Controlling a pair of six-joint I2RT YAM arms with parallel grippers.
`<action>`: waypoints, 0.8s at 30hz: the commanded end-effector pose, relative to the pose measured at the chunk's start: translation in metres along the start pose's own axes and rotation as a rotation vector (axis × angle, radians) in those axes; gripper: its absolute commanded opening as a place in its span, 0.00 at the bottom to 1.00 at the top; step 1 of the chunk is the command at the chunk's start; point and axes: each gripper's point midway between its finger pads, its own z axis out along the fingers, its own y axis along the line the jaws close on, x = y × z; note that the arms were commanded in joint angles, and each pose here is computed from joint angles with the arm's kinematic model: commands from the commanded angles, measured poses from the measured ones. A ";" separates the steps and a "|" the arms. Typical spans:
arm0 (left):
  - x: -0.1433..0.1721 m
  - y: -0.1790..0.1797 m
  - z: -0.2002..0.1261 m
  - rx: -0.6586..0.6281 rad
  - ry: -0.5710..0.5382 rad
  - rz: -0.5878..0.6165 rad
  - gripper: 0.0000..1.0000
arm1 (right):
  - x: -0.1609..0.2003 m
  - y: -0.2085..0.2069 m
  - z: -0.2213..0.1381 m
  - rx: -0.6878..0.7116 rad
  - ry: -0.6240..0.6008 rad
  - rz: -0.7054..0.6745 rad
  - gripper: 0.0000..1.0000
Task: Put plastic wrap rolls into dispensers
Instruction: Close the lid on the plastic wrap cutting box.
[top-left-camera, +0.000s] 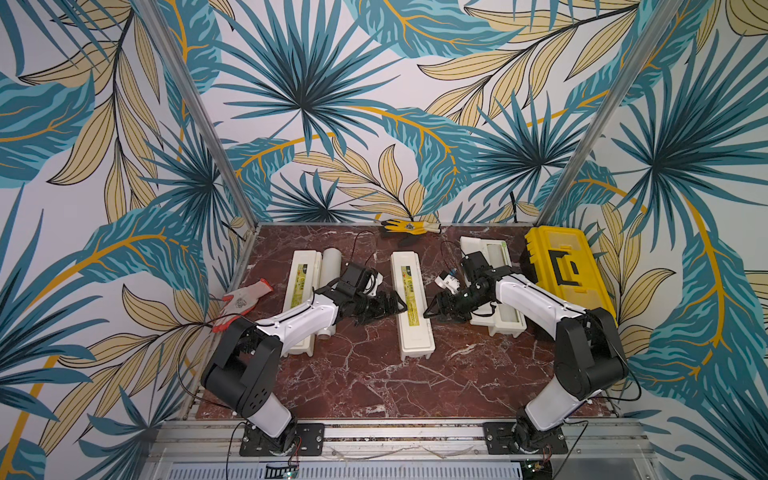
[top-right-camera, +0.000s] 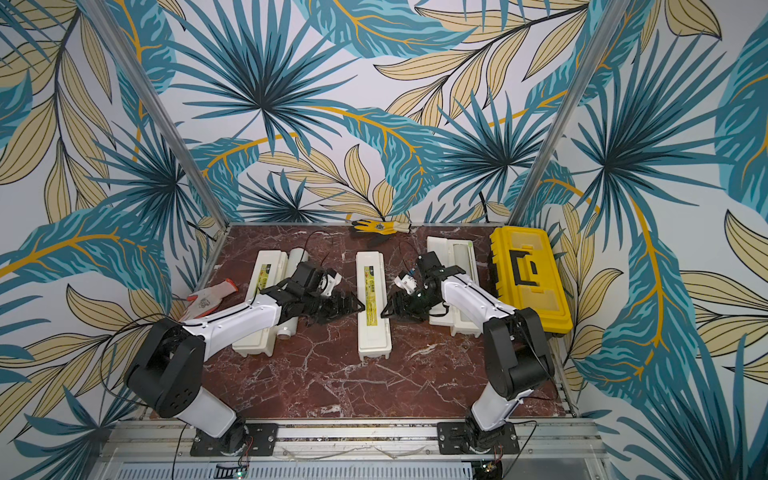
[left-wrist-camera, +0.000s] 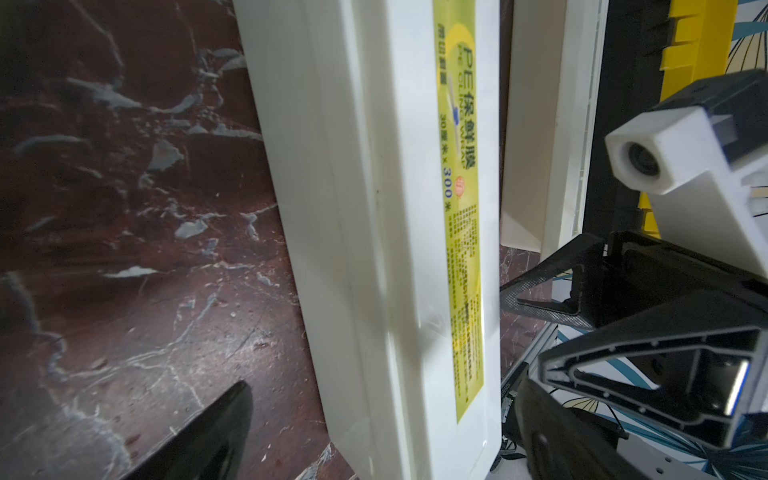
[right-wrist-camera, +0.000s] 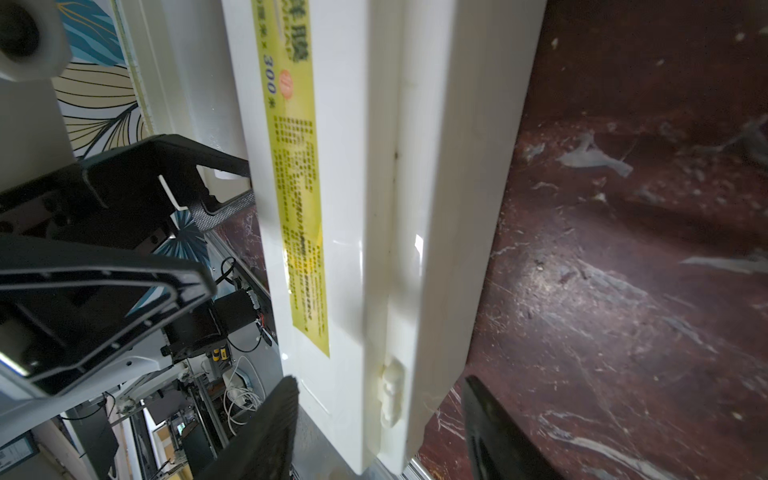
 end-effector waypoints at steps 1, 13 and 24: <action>0.010 -0.003 0.005 0.052 0.016 0.030 0.99 | -0.003 0.003 0.006 -0.052 -0.007 -0.003 0.58; 0.028 0.004 0.019 0.069 0.080 0.036 0.97 | -0.007 0.001 0.024 -0.110 0.022 0.040 0.51; 0.038 0.014 0.027 0.053 0.109 0.025 0.95 | -0.013 0.008 0.027 -0.137 0.011 0.042 0.49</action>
